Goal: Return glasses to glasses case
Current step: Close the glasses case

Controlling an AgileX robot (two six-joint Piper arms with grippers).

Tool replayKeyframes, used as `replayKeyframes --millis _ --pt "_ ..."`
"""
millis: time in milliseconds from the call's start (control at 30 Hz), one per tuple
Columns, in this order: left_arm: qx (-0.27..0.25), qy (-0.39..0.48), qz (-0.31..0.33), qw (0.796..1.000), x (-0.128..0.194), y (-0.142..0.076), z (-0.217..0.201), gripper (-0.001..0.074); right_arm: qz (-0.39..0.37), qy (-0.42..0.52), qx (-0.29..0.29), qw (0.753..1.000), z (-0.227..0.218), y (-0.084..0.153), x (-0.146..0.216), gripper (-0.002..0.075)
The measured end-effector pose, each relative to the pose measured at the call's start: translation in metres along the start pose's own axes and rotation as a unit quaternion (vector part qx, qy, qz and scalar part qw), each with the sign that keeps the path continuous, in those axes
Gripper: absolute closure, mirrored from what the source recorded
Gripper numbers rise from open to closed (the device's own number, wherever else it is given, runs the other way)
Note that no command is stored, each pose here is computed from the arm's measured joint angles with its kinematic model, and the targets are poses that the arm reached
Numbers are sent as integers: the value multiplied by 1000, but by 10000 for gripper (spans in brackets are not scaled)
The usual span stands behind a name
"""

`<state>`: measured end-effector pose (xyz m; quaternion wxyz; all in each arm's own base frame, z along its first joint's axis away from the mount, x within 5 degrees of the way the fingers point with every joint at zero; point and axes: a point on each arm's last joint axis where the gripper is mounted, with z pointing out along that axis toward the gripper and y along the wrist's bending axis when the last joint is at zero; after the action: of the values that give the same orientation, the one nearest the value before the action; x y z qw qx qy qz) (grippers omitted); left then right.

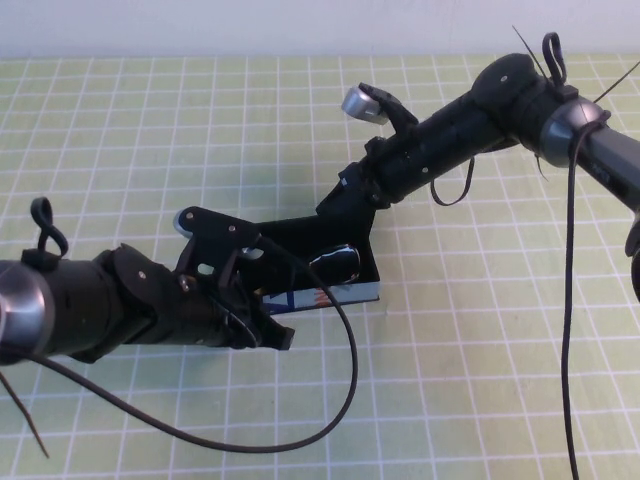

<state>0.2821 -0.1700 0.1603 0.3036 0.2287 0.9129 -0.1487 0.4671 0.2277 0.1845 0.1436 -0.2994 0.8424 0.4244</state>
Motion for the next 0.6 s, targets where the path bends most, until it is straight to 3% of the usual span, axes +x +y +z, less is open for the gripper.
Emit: replayKeyframes --millis 133,333,600 --pt "26 -11 26 999 -7 -6 -19 738 -22 17 17 999 -2 22 -4 743" --pt "51 -74 77 993 -26 -10 -86 738 -43 45 39 997 4 47 -4 743" --pt "3 -202 58 978 -30 10 -198 738 -79 112 51 989 41 72 12 743"
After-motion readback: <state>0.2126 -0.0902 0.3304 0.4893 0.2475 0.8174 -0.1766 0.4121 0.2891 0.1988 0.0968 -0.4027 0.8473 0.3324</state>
